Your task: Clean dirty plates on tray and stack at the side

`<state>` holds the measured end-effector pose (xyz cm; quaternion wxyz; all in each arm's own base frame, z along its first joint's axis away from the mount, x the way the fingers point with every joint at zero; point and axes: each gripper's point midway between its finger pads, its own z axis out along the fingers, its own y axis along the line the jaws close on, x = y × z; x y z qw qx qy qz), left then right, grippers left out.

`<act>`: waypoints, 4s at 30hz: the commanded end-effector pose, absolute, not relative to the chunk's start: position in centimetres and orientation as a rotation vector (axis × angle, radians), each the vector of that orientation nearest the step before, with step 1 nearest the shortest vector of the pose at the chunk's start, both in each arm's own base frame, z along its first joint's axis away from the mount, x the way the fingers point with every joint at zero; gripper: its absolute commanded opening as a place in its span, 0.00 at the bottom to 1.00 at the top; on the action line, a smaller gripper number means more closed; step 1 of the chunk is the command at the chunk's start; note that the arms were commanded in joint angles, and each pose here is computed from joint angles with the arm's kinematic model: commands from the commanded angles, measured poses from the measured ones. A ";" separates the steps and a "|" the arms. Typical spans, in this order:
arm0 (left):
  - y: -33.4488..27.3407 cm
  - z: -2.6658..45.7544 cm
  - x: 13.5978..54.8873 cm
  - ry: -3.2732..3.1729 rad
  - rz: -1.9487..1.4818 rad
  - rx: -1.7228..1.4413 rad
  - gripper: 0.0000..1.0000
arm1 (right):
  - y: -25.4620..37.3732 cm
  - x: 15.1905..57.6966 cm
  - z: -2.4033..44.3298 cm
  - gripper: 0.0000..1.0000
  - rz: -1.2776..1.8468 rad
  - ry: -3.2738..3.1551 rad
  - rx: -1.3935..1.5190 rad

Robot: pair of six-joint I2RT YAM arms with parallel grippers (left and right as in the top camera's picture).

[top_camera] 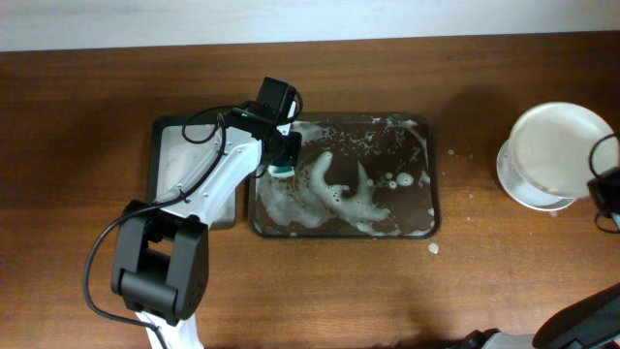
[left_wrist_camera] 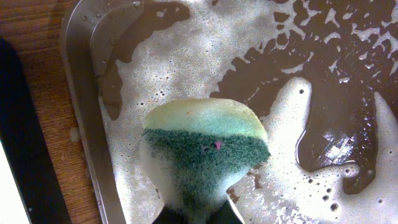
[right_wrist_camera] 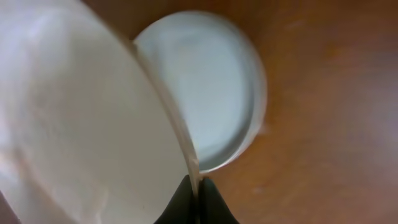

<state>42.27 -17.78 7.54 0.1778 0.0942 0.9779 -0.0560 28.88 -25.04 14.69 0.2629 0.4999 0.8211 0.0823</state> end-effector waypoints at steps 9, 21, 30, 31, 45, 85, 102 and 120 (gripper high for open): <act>-17.8 8.0 42.6 2.756 -0.179 0.246 0.01 | -29.0 28.3 9.8 0.04 0.025 2.221 1.530; -17.9 8.1 42.8 2.749 -0.181 0.246 0.01 | -26.7 30.9 4.8 0.26 0.144 2.344 1.501; -17.7 17.6 43.9 2.612 -0.219 0.221 0.01 | -24.7 33.3 12.6 0.39 0.318 2.330 1.336; -17.2 19.6 43.7 2.591 -0.213 0.217 0.00 | -24.0 33.7 13.9 0.39 0.331 2.343 1.281; -3.2 16.7 37.7 2.836 0.194 -0.095 0.00 | -3.3 39.6 19.5 0.55 0.322 2.641 0.362; -0.6 32.1 35.1 2.174 -0.011 -0.217 0.99 | 0.1 36.0 29.2 0.97 0.119 2.415 0.167; -0.5 33.8 34.0 2.122 -0.022 -0.216 0.99 | -0.6 30.8 36.8 0.93 0.077 2.174 0.167; -0.5 33.0 34.5 2.146 -0.017 -0.216 0.99 | -0.2 17.4 40.1 0.98 0.083 2.046 0.155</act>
